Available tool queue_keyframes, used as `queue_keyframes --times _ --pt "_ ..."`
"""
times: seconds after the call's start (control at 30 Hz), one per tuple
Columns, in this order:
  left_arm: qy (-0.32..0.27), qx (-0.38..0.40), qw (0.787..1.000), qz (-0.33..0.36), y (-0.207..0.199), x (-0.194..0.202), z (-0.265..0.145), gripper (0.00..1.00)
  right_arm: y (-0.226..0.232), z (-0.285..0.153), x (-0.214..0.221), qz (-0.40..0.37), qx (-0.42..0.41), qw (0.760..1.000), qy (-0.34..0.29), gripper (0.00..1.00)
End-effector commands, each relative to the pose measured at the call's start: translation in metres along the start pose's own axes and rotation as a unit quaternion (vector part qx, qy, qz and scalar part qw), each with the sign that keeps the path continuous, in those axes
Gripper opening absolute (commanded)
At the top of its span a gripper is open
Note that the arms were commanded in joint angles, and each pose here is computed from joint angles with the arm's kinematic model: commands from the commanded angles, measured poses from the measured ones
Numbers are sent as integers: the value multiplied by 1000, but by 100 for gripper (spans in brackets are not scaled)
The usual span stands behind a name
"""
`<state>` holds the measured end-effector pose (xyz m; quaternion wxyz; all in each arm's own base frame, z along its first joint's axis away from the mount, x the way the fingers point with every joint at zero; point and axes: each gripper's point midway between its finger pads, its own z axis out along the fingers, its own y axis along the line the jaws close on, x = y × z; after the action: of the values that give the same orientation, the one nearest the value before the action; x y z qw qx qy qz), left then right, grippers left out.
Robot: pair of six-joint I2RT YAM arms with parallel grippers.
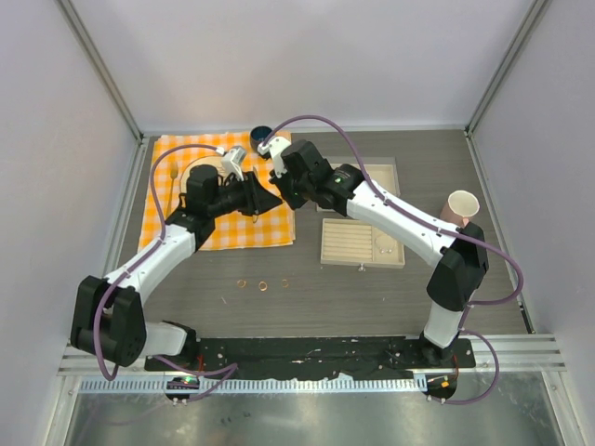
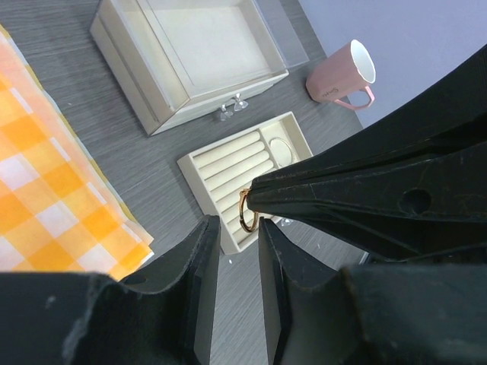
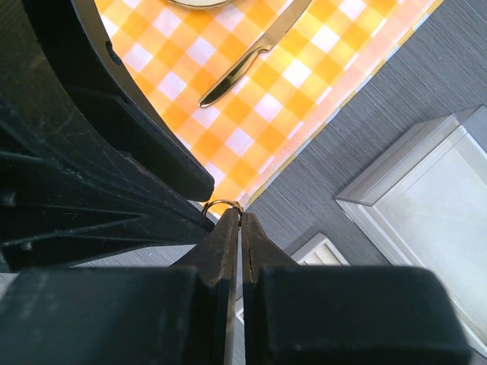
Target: Organize the mixed jewelry
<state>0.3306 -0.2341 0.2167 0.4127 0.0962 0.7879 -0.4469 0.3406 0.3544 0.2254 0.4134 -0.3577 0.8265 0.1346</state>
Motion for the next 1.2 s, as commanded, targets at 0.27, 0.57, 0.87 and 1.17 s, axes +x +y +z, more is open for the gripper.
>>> queue_keyframes --times 0.27,0.57,0.87,1.17 --pt "-22 31 999 16 -17 -19 3 27 1 -17 -32 13 -8 999 -50 1" --pt "-24 41 999 14 -22 -22 3 18 3 -14 -30 13 -11 999 -46 1" --pt "-24 40 999 12 -21 -21 3 7 3 -13 -30 13 -10 999 -47 1" --pt "-26 35 999 12 -18 -21 4 0 5 -18 -31 11 -20 998 -50 12"
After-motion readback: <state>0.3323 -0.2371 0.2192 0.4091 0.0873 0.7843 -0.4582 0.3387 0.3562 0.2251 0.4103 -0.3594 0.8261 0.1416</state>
